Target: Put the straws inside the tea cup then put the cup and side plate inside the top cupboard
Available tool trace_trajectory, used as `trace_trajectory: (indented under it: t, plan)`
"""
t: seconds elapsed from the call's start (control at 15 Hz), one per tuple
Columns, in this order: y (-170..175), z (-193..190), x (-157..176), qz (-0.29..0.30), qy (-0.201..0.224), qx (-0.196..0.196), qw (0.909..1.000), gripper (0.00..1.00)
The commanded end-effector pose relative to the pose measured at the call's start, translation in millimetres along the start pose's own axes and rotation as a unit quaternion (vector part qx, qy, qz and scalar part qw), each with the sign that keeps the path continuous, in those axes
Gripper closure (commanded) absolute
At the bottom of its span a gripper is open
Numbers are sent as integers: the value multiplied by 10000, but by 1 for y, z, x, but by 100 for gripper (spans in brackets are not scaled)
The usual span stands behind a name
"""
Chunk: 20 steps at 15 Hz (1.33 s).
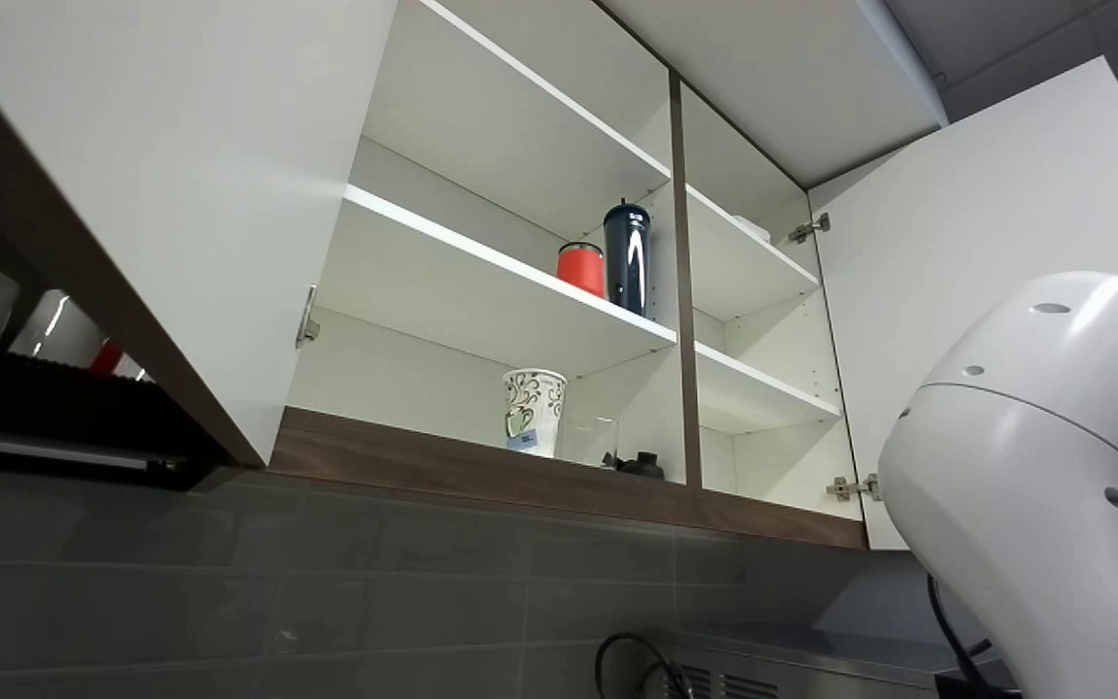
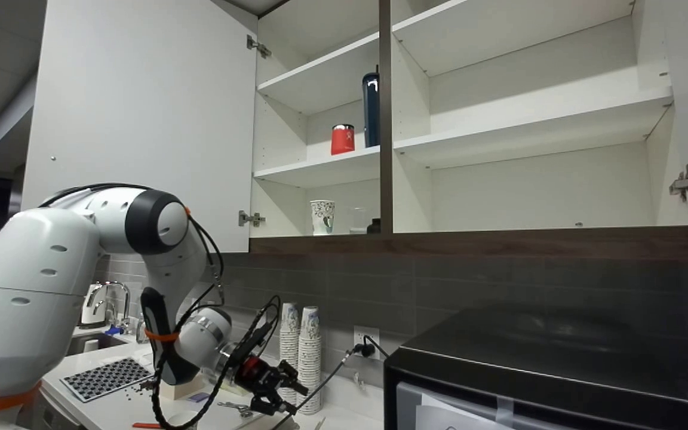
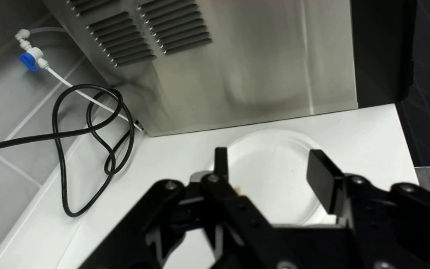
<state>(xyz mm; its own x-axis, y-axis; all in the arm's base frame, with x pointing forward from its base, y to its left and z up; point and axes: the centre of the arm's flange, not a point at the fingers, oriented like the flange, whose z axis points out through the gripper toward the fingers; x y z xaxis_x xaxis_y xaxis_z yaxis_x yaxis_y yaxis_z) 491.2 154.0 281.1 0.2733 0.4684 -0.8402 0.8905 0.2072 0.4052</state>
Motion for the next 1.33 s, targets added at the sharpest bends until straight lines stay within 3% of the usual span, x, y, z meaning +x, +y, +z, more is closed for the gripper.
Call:
trace_trajectory:
  t: [0.0,0.13,0.33,0.53,0.8,0.87,1.0,1.27]
  plan:
    - [3,-10,-11,22,121,2,9999,11]
    - [5,-15,-21,190,149,144,9996,0]
    - [5,-24,-34,491,195,709,9961,0]
    - [-6,-29,-51,820,175,1635,9830,0]
    - [-35,-30,-76,1229,653,2637,9545,0]
    - [-14,-30,-56,1097,436,2270,9667,0]
    - [-20,-31,-66,1212,504,2502,9593,0]
    - [-25,-31,-69,1233,513,2551,9576,0]
